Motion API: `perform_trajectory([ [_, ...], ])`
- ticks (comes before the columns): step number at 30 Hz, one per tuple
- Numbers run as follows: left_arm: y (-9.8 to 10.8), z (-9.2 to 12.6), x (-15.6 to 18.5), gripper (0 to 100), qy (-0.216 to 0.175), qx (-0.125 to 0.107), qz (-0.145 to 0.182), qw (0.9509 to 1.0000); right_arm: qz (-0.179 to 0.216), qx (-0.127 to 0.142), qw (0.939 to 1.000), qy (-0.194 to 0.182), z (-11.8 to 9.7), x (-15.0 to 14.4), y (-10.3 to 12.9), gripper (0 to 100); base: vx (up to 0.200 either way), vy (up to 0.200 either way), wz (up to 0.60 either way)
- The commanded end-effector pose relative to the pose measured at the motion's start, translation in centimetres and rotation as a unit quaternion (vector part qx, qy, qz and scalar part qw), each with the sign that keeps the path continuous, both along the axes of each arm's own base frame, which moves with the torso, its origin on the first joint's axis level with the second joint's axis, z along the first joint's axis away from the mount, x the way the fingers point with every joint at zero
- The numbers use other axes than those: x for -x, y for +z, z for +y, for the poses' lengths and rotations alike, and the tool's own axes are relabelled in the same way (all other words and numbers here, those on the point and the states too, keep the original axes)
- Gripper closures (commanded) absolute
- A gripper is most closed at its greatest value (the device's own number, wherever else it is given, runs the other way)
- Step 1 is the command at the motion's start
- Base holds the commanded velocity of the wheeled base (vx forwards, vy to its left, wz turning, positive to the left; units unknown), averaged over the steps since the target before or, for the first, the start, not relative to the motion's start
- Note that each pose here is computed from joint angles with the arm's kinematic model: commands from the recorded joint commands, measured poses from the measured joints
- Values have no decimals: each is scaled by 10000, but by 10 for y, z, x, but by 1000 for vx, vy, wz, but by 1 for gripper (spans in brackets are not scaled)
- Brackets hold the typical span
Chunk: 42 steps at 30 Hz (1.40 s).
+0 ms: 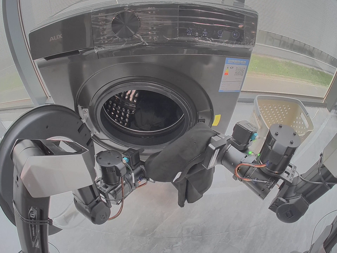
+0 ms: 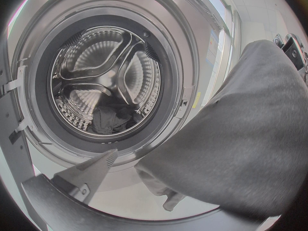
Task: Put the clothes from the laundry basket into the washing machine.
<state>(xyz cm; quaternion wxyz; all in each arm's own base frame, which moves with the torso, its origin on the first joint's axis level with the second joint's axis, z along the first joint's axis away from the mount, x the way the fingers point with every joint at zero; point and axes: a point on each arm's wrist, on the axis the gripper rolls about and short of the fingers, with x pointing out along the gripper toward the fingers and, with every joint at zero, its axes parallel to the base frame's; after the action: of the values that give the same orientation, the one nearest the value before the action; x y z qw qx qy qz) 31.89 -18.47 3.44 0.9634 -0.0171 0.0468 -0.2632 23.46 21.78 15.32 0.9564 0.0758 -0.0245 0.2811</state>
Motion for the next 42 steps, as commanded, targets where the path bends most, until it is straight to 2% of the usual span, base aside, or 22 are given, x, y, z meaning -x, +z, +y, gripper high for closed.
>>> perform_trajectory([
  [1,1,-5,3,100,-129,10,-39,9999,21,16,10000,5,1,-1,-2,100,0,0,0],
  [4,1,-10,5,100,-309,-14,-73,9995,28,33,10000,12,2,-1,-3,100,0,0,0],
  [12,7,-11,7,100,-347,22,-132,9993,55,60,10000,-42,0,-4,-5,100,0,0,0],
  [13,20,-8,11,100,-346,101,-254,9990,77,81,9999,-49,-1,-5,-6,100,0,0,0],
  [18,57,8,39,100,-413,241,-446,9979,115,106,9998,-133,-5,-10,-9,100,0,0,0],
  [22,72,25,71,100,-726,241,-392,9963,181,170,9995,-210,-10,-23,-17,100,0,0,0],
  [28,80,36,87,100,-809,279,-393,9956,385,214,9990,-82,-14,-20,-28,100,0,0,0],
  [33,86,39,90,100,-794,346,-476,9951,639,332,9968,339,-23,-9,-42,100,0,0,0],
  [37,84,41,88,100,-725,313,-453,9958,526,269,9972,448,-29,-6,-50,100,0,0,0],
  [42,81,48,84,100,-578,318,-376,9971,487,218,9978,388,-31,-12,-58,100,0,0,0],
])
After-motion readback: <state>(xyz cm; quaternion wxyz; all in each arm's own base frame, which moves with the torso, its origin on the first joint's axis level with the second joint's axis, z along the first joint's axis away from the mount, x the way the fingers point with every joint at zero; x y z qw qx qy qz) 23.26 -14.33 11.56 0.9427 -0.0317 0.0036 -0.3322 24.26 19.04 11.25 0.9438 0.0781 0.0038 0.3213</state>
